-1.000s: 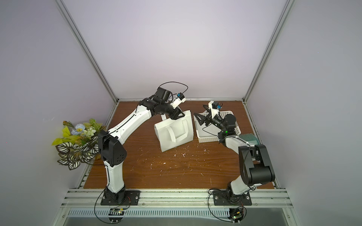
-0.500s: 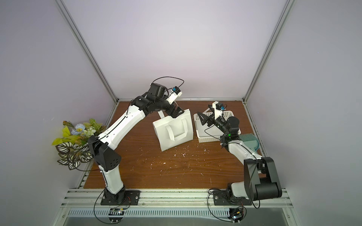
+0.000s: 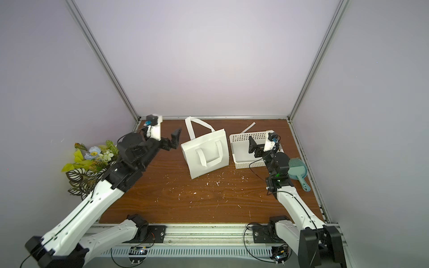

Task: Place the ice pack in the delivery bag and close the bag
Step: Reset both arms

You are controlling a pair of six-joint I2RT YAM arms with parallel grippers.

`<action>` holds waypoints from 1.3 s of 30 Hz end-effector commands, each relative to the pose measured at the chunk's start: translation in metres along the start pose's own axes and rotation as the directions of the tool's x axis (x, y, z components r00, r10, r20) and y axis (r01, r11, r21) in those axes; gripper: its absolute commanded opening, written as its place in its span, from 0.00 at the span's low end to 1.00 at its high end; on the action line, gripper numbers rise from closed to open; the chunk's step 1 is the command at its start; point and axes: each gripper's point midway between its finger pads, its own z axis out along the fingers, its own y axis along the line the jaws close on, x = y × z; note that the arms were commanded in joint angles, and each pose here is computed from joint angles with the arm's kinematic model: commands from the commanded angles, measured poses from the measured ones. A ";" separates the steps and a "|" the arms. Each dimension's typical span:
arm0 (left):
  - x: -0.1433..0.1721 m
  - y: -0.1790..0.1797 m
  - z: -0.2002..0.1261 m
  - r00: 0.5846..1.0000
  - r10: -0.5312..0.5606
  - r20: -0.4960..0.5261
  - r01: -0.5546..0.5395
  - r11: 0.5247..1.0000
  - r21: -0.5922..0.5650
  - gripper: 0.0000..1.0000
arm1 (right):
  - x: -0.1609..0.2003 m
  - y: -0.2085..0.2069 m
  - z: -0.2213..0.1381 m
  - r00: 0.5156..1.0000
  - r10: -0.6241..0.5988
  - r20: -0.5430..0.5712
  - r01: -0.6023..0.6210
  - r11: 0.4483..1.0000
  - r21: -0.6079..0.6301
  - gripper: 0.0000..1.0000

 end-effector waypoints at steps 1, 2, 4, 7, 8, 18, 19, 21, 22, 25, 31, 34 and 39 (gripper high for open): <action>0.020 0.051 -0.003 0.995 -0.092 0.034 0.098 0.968 -0.230 1.00 | 0.017 -0.038 -0.015 0.997 -0.053 -0.052 0.063 0.974 0.217 1.00; 0.034 0.058 -0.005 0.996 -0.089 0.012 0.089 0.960 -0.266 0.99 | 0.022 -0.043 -0.019 0.997 -0.055 -0.057 0.068 0.968 0.243 0.99; 0.067 0.076 -0.007 0.996 -0.079 -0.031 0.063 0.935 -0.349 1.00 | 0.029 -0.053 -0.024 0.997 -0.045 -0.059 0.060 0.954 0.295 0.99; 0.115 0.105 -0.008 0.991 -0.111 -0.077 0.063 0.887 -0.457 1.00 | 0.043 -0.062 -0.025 0.993 -0.070 -0.100 0.100 0.937 0.336 1.00; 0.128 0.114 -0.007 0.990 -0.116 -0.085 0.061 0.873 -0.484 1.00 | 0.049 -0.064 -0.024 0.989 -0.090 -0.120 0.126 0.931 0.342 1.00; 0.216 0.164 0.006 0.997 -0.020 -0.076 -0.028 0.812 -0.583 1.00 | 0.092 -0.071 -0.014 0.983 -0.155 -0.098 0.180 0.923 0.339 1.00; 0.220 0.163 0.009 0.997 0.008 -0.074 -0.049 0.822 -0.568 1.00 | 0.099 -0.065 -0.009 0.979 -0.172 -0.109 0.197 0.934 0.297 0.99; 0.219 0.162 0.017 0.997 -0.002 -0.081 -0.043 0.833 -0.552 0.99 | 0.115 -0.064 -0.005 0.973 -0.175 -0.152 0.212 0.938 0.276 0.99; 0.215 0.157 0.022 0.998 0.013 -0.061 -0.042 0.863 -0.504 0.99 | 0.120 -0.064 -0.008 0.974 -0.175 -0.145 0.209 0.939 0.272 0.99; 0.214 0.161 0.026 0.998 0.031 -0.052 -0.053 0.870 -0.491 0.99 | 0.129 -0.060 -0.014 0.976 -0.191 -0.106 0.211 0.947 0.243 0.99; 0.228 0.170 0.011 0.996 -0.011 -0.087 -0.033 0.870 -0.492 1.00 | 0.137 -0.070 -0.001 0.975 -0.147 -0.165 0.185 0.950 0.251 0.99; 0.250 0.165 0.004 0.991 -0.008 -0.137 -0.057 0.882 -0.468 1.00 | 0.138 -0.072 -0.001 0.977 -0.138 -0.164 0.177 0.951 0.252 0.99; 0.263 0.160 0.010 0.993 0.009 -0.116 -0.057 0.904 -0.423 1.00 | 0.137 -0.072 -0.001 0.977 -0.139 -0.162 0.177 0.951 0.252 0.99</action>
